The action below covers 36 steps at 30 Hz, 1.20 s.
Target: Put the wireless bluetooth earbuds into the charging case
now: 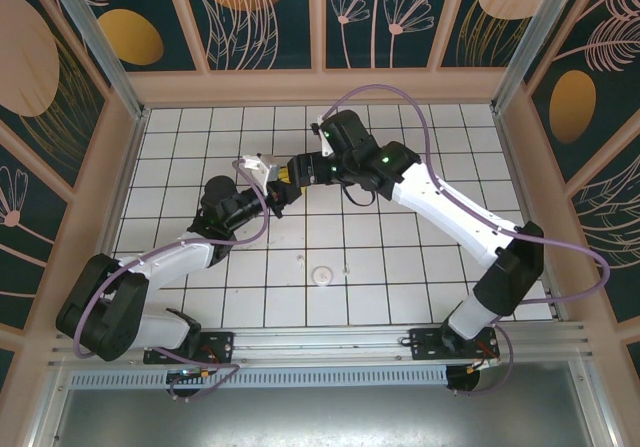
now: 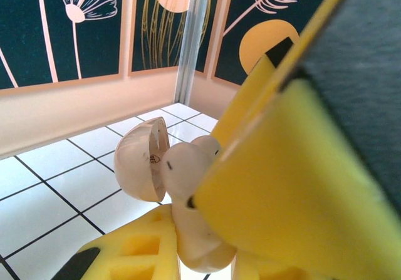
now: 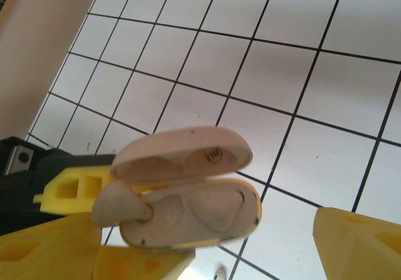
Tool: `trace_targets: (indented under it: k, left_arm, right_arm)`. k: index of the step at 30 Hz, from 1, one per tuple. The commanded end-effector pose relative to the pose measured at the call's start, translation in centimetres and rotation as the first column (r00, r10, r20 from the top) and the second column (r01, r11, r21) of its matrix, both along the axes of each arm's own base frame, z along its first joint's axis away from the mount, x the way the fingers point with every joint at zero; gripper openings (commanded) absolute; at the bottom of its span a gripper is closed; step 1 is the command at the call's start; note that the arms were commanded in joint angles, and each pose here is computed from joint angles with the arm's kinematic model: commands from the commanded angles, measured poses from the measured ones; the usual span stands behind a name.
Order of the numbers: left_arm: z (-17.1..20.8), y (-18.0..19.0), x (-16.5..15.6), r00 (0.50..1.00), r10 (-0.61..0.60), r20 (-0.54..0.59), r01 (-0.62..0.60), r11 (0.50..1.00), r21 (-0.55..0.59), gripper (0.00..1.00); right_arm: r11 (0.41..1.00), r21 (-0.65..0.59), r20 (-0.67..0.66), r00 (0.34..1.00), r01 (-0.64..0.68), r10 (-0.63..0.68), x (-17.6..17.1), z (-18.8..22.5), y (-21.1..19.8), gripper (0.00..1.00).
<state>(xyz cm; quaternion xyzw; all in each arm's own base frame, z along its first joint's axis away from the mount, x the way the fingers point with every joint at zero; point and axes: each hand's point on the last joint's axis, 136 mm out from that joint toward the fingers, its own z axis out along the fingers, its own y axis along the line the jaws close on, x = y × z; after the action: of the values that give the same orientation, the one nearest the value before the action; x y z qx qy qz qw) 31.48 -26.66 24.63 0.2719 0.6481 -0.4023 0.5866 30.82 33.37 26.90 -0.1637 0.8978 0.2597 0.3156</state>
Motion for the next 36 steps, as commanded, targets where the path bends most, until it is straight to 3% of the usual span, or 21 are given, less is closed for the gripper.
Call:
trace_targets:
  k: [1, 24, 36]
  left_arm:
    - [2.4, -0.1, 0.1, 0.998, 0.006, 0.056, -0.003, 0.999, -0.039, 0.15]
    - [2.6, 0.0, 0.0, 0.998, 0.004, 0.059, -0.001, 0.999, -0.047, 0.15]
    - [2.5, 0.0, 0.1, 0.999, 0.007, 0.053, -0.005, 0.999, -0.046, 0.15]
  right_arm:
    - [0.999, 0.044, 0.033, 0.999, -0.004, 0.002, 0.0, 1.6, -0.5, 0.88]
    - [0.989, 0.145, -0.004, 1.0, 0.01, -0.01, -0.1, 1.5, -2.3, 0.86]
    - [0.977, 0.203, 0.084, 0.995, -0.065, 0.049, -0.8, 4.7, -1.2, 0.88]
